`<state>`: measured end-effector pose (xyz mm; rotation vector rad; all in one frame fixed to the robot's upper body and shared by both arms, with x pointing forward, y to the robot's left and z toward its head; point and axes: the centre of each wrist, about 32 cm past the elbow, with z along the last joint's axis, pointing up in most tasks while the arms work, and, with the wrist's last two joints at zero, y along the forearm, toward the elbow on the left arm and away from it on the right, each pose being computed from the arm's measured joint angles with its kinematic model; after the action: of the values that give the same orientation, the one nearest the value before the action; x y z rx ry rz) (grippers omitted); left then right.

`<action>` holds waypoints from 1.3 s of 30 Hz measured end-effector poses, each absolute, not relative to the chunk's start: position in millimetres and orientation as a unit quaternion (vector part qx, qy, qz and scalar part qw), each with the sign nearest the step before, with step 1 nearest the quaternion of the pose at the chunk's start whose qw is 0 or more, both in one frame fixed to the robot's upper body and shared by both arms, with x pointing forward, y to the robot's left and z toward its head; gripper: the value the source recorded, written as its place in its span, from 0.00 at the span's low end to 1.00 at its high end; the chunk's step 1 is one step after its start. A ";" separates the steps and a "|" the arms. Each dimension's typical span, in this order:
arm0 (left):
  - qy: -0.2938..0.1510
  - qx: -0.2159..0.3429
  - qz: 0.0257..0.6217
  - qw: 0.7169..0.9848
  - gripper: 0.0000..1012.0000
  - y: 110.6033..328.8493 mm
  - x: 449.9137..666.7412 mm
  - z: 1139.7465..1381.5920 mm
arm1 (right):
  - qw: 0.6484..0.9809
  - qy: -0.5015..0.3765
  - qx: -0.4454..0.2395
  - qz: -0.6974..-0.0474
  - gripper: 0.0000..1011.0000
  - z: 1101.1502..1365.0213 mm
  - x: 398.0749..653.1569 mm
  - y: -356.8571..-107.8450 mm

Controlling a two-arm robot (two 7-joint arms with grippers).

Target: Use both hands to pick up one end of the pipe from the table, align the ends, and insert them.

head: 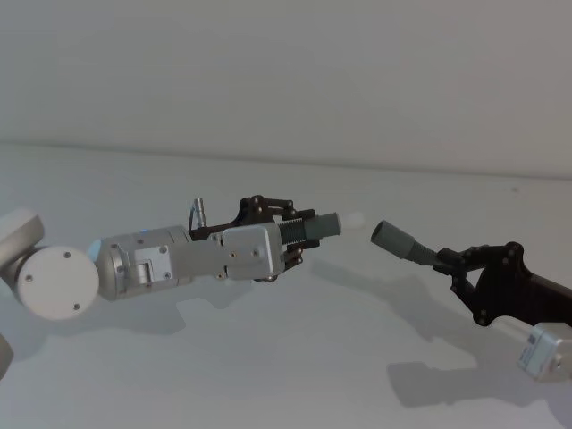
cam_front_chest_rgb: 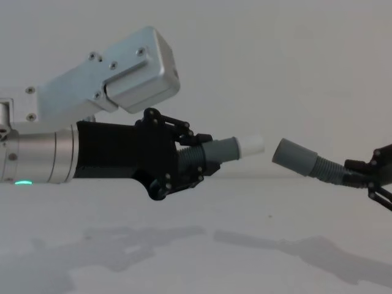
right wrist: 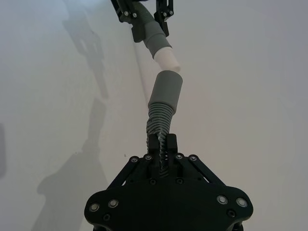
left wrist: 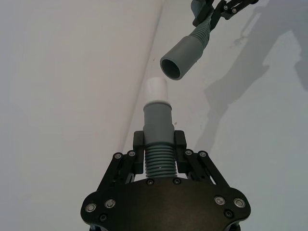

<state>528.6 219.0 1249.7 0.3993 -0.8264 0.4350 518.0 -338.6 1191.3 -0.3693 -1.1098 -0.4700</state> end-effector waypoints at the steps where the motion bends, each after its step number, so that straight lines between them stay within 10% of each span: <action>1: -0.396 0.191 0.208 0.874 0.34 219.0 528.6 1249.7 | 0.807 -0.520 -0.174 -0.220 0.07 1191.3 518.0 -338.1; 39: -0.397 0.192 0.206 0.874 0.34 218.9 528.7 1249.8 | 0.796 -0.524 -0.187 -0.239 0.07 1193.8 528.7 -320.8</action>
<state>528.7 218.9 1249.8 0.4019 -0.8286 0.4298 528.7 -320.8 1193.8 -0.4019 -1.1258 -0.5124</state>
